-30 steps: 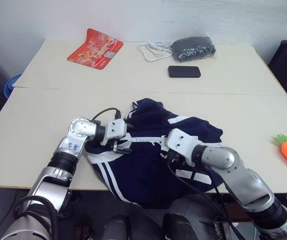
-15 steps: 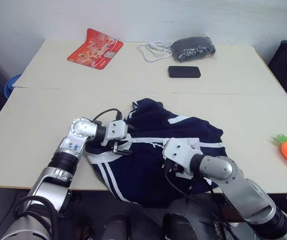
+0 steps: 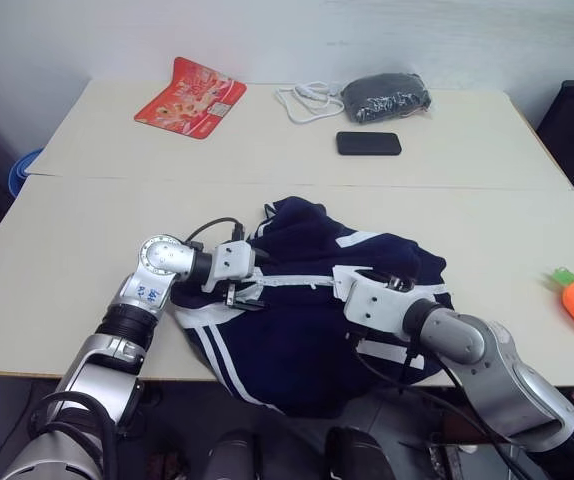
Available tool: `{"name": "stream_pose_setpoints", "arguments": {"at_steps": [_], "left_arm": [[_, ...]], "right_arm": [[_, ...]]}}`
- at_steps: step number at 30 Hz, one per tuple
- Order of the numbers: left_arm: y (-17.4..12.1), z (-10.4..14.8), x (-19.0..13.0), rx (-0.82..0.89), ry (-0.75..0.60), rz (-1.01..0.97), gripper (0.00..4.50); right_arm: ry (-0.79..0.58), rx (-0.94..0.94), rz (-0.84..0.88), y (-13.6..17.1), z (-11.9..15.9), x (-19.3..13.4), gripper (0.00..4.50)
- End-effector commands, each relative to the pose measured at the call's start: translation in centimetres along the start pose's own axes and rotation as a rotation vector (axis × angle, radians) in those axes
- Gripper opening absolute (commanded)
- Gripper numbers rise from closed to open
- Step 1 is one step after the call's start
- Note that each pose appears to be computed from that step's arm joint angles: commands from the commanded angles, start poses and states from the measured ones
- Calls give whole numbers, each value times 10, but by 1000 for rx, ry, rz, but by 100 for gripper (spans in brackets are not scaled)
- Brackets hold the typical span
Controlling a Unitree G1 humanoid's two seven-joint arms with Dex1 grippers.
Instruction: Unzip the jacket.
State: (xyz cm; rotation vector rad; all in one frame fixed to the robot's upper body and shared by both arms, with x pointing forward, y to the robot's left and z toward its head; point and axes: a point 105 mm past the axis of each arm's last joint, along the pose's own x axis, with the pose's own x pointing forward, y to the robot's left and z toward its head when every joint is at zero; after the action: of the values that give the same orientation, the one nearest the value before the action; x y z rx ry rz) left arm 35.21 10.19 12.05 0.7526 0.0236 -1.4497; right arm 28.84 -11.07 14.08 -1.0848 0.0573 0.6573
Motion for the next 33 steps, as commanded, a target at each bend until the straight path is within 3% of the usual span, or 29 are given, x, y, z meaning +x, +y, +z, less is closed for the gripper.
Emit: {"name": "stream_pose_setpoints", "arguments": {"at_steps": [1,13,16,20,23,33], "left_arm": [[-4,-9,5,-16,40,-33,450],[1,-8,3,-12,40,-16,450],[1,-8,3,-13,40,-16,450],[0,-10,2,-17,42,-13,450],[1,-10,0,-20,45,-9,450],[-1,-13,0,-28,50,-3,450]], "right_arm": [[-48,-19,-93,-17,11,-2,265],[-53,-61,-133,-27,5,30,265],[-69,-61,-140,-30,5,35,212],[-92,-58,-140,-31,7,30,78],[-97,-52,-132,-30,7,25,6],[-16,-11,-156,-45,-17,5,6]]}}
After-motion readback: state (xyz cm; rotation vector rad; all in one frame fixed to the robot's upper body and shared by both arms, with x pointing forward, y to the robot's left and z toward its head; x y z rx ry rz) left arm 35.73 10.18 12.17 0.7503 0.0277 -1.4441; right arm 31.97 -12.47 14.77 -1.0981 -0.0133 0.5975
